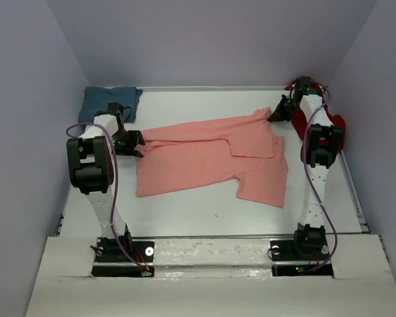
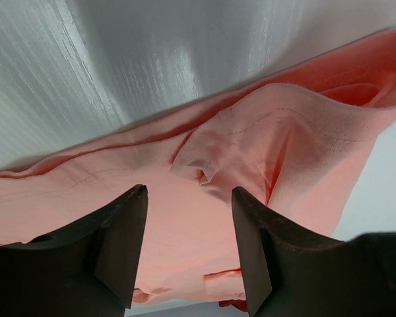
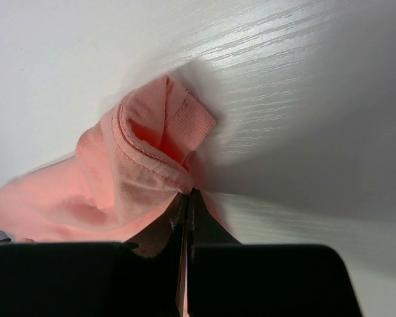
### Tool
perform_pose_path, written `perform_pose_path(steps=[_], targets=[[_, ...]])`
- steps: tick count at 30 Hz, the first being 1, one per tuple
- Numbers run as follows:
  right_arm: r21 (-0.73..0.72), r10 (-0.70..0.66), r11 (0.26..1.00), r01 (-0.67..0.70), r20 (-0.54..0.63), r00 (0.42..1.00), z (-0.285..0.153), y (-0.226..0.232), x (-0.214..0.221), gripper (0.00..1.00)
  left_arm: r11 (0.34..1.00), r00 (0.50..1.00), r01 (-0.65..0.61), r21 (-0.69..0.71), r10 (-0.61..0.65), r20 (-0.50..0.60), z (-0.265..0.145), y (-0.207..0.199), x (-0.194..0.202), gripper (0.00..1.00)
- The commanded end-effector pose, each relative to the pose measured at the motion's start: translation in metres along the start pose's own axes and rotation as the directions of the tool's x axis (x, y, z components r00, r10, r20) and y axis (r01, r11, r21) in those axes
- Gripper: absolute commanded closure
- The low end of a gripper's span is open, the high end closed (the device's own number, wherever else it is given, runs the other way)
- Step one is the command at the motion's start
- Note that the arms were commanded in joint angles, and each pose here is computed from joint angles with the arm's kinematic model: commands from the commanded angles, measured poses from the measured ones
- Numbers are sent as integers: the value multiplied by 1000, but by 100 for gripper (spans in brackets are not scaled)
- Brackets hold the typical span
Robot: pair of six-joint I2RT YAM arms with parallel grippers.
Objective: Fold and stack the t-shirts
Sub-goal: Fold the tshirt
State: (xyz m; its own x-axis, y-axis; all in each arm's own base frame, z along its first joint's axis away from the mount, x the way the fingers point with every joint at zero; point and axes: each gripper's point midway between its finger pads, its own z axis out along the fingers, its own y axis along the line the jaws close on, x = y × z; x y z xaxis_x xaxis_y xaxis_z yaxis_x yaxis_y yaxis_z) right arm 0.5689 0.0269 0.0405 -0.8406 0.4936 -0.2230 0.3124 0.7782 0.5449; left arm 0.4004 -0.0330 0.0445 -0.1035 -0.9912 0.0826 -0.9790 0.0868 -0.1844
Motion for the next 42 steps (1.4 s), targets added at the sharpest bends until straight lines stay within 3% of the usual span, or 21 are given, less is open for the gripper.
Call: perform_pose_path(steps=[1, 5, 21, 27, 38, 42], targets=[[-49, -39, 998, 43, 67, 997, -15, 16, -20, 100, 1000, 1000, 24, -8, -24, -11, 1, 1, 3, 37], [-50, -41, 998, 44, 70, 997, -16, 17, -20, 100, 999, 999, 35, -12, -35, -9, 5, 2, 2, 44], [-48, -44, 998, 47, 71, 997, -16, 16, -20, 100, 999, 1000, 17, -45, -18, -21, 25, 1, 2, 48], [-49, -44, 998, 48, 69, 997, -16, 16, -20, 100, 1000, 1000, 13, -24, -14, -10, 22, -4, -1, 73], [-51, -44, 998, 47, 66, 997, -14, 16, -20, 100, 1000, 1000, -13, 5, 13, 17, 0, -24, -7, 71], [-52, -42, 998, 45, 64, 997, -13, 15, -19, 100, 999, 999, -33, 32, 33, 11, -5, -31, -5, 63]])
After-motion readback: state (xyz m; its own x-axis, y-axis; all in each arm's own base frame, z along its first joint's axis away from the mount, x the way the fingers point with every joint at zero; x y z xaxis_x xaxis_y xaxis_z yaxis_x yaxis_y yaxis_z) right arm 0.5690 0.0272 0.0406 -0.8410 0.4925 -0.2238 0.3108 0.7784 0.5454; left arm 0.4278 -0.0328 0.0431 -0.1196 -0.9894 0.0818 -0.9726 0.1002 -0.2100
